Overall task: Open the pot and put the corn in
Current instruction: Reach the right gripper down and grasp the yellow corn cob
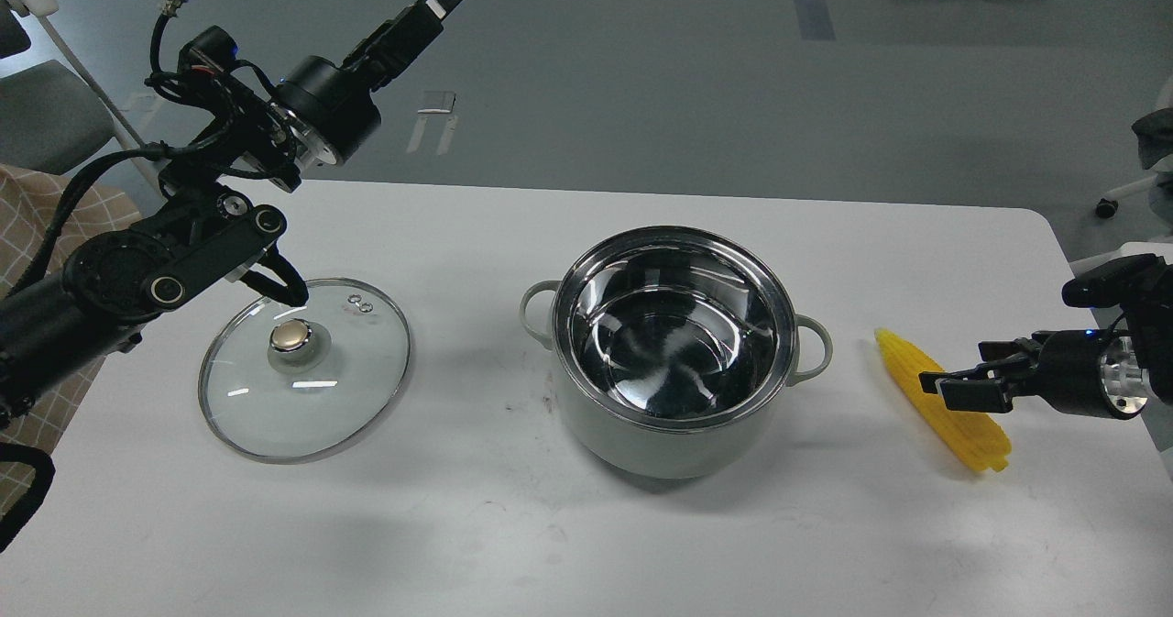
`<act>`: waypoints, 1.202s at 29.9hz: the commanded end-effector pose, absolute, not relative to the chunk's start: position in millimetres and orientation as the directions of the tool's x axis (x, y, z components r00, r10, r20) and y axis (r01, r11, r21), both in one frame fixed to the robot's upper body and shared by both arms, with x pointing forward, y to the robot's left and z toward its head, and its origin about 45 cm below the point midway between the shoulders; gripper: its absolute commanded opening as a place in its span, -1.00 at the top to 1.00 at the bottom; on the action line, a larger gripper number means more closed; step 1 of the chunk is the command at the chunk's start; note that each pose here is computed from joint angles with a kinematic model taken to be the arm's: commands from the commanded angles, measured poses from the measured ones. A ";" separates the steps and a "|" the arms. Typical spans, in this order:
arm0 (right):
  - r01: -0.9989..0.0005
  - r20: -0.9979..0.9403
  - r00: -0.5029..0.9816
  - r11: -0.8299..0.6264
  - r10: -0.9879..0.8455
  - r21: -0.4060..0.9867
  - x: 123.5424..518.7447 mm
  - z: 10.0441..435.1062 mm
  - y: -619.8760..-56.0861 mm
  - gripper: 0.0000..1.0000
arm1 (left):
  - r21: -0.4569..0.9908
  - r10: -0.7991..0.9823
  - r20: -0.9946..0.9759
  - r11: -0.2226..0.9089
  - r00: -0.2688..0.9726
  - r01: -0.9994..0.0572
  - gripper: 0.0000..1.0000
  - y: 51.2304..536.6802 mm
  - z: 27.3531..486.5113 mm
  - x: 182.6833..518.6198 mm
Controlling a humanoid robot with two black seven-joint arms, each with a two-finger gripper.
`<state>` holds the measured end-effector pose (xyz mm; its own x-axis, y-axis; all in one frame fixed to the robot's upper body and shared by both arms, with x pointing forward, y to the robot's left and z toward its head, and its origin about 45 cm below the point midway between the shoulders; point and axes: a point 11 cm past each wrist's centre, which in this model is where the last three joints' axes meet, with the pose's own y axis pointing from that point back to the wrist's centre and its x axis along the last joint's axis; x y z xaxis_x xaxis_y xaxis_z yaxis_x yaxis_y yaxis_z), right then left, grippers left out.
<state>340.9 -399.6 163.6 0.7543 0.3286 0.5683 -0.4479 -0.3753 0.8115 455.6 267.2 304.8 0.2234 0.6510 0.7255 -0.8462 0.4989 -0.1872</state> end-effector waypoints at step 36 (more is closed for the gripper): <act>-0.554 0.666 0.632 -0.369 0.397 0.746 385.8 240.0 -392.5 1.00 | -0.190 0.646 0.725 0.522 0.240 -0.831 -0.88 258.1 304.4 451.2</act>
